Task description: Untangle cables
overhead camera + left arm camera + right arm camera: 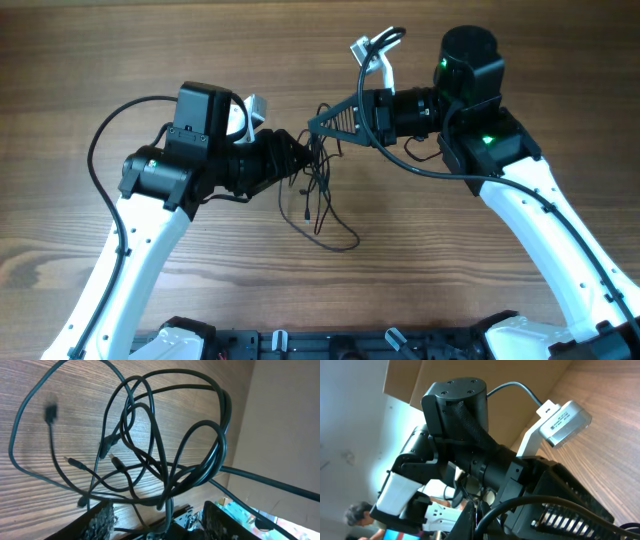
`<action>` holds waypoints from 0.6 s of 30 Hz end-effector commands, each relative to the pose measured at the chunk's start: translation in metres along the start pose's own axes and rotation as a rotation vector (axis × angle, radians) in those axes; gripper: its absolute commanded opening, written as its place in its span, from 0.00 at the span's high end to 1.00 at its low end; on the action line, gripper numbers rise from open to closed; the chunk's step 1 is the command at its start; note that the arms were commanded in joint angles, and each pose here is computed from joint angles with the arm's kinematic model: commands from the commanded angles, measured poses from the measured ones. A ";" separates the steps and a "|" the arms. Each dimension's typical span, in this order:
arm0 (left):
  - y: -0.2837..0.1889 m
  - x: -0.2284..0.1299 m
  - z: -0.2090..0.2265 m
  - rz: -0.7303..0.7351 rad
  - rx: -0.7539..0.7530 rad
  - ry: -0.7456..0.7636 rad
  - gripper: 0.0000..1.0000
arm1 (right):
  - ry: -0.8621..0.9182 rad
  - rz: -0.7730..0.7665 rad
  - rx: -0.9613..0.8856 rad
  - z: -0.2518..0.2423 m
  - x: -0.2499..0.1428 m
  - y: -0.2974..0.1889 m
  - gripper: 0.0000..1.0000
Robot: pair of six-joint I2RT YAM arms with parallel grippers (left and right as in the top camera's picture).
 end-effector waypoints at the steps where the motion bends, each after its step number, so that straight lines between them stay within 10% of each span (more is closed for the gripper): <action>1: 0.000 0.003 0.000 -0.024 0.028 0.021 0.44 | 0.016 0.020 0.022 0.004 0.000 0.000 0.96; 18: 0.010 -0.001 -0.005 -0.035 0.075 0.113 0.42 | 0.028 0.036 0.038 0.006 -0.001 0.000 0.96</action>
Point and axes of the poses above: each gripper's point midway between its finger pads, its own y axis out along the fingers, its own z axis along the line the jaws close on, x = y × z, the point moved 10 cm from there along -y, back along the fingers, and after that the axes turned 4 degrees about y, right-handed, at the moved point
